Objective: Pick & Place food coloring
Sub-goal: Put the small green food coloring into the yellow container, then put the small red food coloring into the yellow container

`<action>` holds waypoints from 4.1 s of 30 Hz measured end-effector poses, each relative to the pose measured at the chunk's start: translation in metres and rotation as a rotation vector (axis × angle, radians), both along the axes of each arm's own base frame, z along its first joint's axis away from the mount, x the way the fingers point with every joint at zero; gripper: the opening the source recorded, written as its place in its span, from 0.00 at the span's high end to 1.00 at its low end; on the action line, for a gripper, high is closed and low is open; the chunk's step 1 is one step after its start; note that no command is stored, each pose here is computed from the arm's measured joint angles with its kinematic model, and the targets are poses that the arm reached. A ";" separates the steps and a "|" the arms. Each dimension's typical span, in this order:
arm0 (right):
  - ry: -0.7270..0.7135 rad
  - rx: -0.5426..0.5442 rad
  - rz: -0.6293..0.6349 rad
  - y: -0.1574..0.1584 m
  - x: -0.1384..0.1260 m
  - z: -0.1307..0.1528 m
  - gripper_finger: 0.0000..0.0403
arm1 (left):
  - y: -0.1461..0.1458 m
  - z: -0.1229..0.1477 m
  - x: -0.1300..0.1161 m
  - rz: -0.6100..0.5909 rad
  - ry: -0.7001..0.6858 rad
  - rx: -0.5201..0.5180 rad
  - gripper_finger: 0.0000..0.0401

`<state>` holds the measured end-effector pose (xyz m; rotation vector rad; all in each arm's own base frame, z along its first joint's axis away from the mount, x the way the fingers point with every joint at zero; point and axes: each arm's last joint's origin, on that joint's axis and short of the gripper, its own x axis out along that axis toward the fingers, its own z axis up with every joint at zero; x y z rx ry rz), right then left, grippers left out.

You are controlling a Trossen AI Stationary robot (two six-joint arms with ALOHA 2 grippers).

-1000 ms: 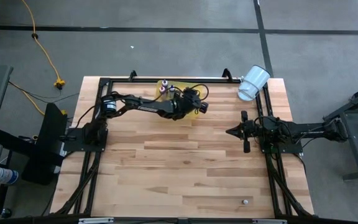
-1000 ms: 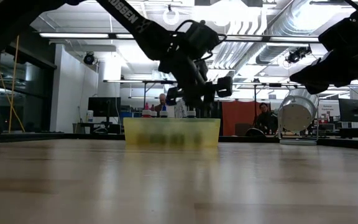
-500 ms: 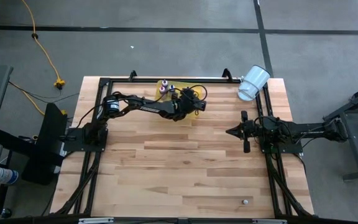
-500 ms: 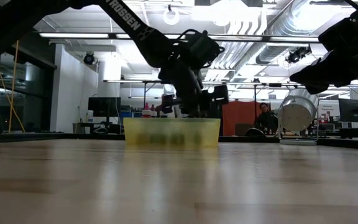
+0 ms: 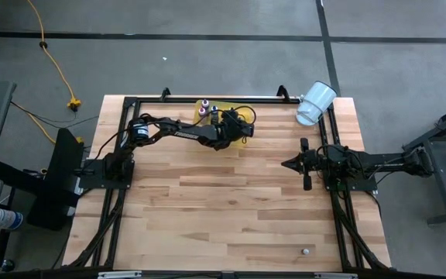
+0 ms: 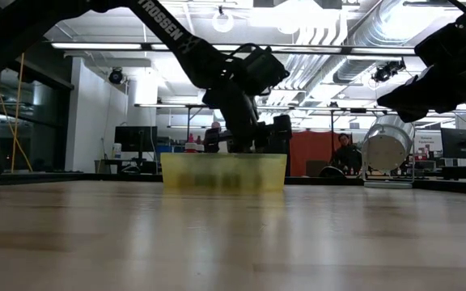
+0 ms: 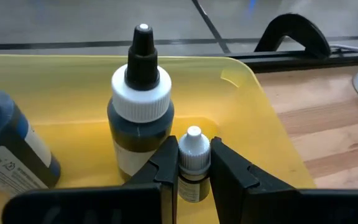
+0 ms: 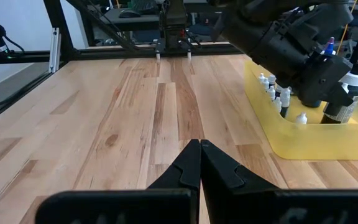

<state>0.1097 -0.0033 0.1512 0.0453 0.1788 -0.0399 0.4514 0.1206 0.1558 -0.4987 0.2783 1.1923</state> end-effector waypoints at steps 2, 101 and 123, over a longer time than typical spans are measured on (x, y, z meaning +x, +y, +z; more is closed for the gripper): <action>0.000 0.000 0.000 0.000 0.000 0.000 1.00 | 0.000 0.000 0.000 0.000 -0.001 0.000 0.87; 0.000 0.000 0.000 0.000 0.000 0.000 1.00 | -0.004 -0.004 0.002 -0.168 0.047 -0.099 0.51; 0.000 0.000 0.000 0.000 0.000 0.000 1.00 | -0.023 0.060 -0.003 -0.349 0.052 0.029 0.51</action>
